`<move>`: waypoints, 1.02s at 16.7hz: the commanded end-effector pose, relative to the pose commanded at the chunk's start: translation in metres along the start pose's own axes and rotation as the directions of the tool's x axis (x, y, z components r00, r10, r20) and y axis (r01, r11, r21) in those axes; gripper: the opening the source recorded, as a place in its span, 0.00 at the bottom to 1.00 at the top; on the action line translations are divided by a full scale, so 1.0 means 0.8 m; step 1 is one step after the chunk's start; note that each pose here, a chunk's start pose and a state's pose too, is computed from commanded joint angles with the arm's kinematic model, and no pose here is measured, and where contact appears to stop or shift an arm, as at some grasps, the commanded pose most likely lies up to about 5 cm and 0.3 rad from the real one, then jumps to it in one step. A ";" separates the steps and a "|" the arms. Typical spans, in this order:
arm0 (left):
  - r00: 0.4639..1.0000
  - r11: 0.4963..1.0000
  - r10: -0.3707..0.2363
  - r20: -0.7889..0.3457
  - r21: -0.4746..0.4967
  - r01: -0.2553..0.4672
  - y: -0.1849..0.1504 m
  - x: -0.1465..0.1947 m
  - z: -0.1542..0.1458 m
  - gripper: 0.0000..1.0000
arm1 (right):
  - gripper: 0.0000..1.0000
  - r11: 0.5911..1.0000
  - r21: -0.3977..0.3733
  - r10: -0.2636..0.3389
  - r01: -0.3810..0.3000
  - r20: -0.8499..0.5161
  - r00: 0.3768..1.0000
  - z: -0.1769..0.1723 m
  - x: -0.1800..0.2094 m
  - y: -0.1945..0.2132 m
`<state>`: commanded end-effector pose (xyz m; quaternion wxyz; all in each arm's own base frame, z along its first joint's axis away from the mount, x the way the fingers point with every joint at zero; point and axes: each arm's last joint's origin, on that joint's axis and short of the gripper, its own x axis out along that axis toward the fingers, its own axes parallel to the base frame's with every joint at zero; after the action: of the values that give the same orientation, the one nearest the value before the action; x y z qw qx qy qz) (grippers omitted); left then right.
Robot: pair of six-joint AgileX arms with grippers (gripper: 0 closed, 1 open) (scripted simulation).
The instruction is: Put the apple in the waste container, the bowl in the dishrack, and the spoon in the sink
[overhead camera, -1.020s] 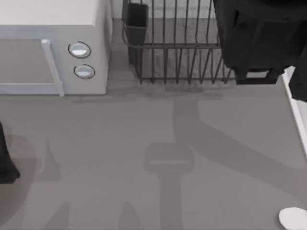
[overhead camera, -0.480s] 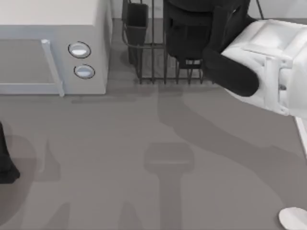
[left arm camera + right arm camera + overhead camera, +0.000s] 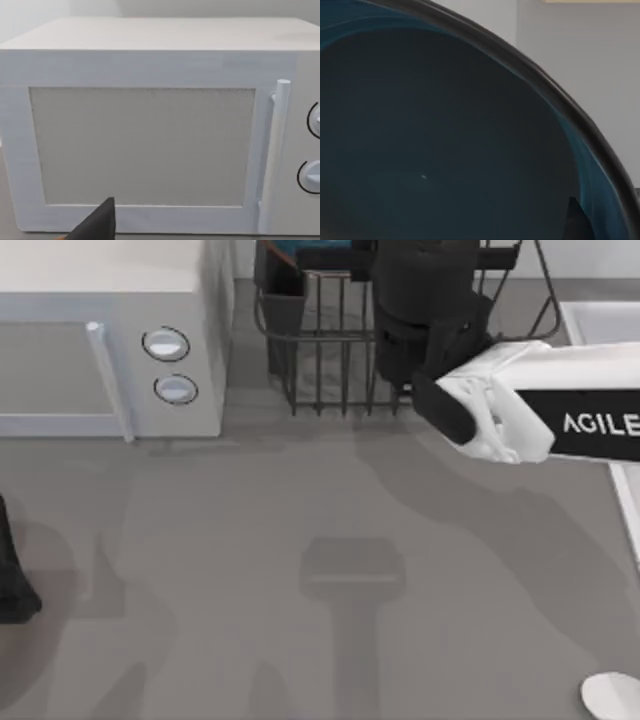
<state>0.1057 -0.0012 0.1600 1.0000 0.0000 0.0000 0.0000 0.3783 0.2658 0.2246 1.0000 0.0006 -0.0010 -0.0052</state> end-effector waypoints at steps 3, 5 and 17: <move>1.000 1.000 0.000 0.000 0.000 0.000 0.000 0.000 0.000 1.00 | 0.00 1.000 -0.001 0.000 0.000 -0.002 1.000 -0.007 0.005 -0.004; 1.000 1.000 0.000 0.000 0.000 0.000 0.000 0.000 0.000 1.00 | 0.00 1.000 -0.001 0.000 0.000 -0.002 1.000 -0.007 0.005 -0.004; 1.000 1.000 0.000 0.000 0.000 0.000 0.000 0.000 0.000 1.00 | 0.90 1.000 -0.001 0.000 0.000 -0.002 1.000 -0.007 0.005 -0.004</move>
<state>0.1057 -0.0012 0.1600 1.0000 0.0000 0.0000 0.0000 0.3824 0.2623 0.2190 1.0000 0.0000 0.0000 -0.0050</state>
